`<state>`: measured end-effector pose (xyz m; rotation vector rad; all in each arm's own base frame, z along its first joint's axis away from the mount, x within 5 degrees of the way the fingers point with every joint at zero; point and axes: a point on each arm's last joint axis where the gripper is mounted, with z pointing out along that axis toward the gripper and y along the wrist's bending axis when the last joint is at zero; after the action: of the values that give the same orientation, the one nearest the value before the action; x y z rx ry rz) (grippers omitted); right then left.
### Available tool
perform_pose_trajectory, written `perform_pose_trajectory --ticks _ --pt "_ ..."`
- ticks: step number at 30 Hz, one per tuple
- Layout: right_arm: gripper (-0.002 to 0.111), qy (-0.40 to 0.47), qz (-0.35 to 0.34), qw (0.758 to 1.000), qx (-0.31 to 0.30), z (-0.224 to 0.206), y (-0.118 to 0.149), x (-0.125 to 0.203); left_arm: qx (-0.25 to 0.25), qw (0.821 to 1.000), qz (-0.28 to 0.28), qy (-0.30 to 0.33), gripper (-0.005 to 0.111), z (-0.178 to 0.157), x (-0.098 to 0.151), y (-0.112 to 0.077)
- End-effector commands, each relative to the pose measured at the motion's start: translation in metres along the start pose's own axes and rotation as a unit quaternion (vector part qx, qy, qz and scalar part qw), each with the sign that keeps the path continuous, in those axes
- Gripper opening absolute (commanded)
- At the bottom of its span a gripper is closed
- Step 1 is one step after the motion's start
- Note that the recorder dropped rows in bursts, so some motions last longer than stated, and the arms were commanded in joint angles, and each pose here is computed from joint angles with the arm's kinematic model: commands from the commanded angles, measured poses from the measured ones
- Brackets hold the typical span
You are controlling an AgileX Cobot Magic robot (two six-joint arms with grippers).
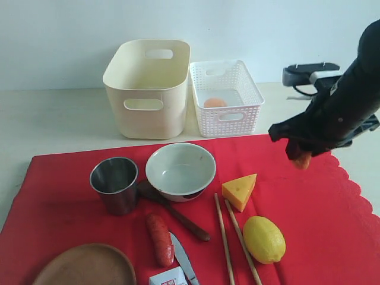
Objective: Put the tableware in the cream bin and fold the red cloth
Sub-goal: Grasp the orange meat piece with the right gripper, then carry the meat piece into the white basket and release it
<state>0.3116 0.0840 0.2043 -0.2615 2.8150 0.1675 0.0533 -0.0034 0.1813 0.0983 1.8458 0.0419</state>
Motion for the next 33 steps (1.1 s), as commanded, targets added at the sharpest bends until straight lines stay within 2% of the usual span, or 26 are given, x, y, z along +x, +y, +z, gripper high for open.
perform_pose_trajectory --ticks 1,7,14,33 --pt "0.0 -0.093 -0.007 0.996 -0.013 -0.031 0.004 -0.011 -0.003 1.0 0.001 -0.005 0.0 0.0 0.0 0.0" --pt "0.0 -0.172 -0.035 0.984 -0.04 -0.04 0.011 -0.031 -0.003 1.0 0.001 -0.005 0.0 0.0 0.0 0.0" --pt "0.0 -0.197 -0.041 0.979 -0.04 -0.032 0.013 -0.073 -0.003 1.0 0.001 -0.005 0.0 0.0 0.0 0.0" --pt "0.0 -0.211 -0.131 0.968 -0.035 0.055 0.018 -0.19 -0.003 1.0 0.001 -0.005 0.0 0.0 0.0 0.0"
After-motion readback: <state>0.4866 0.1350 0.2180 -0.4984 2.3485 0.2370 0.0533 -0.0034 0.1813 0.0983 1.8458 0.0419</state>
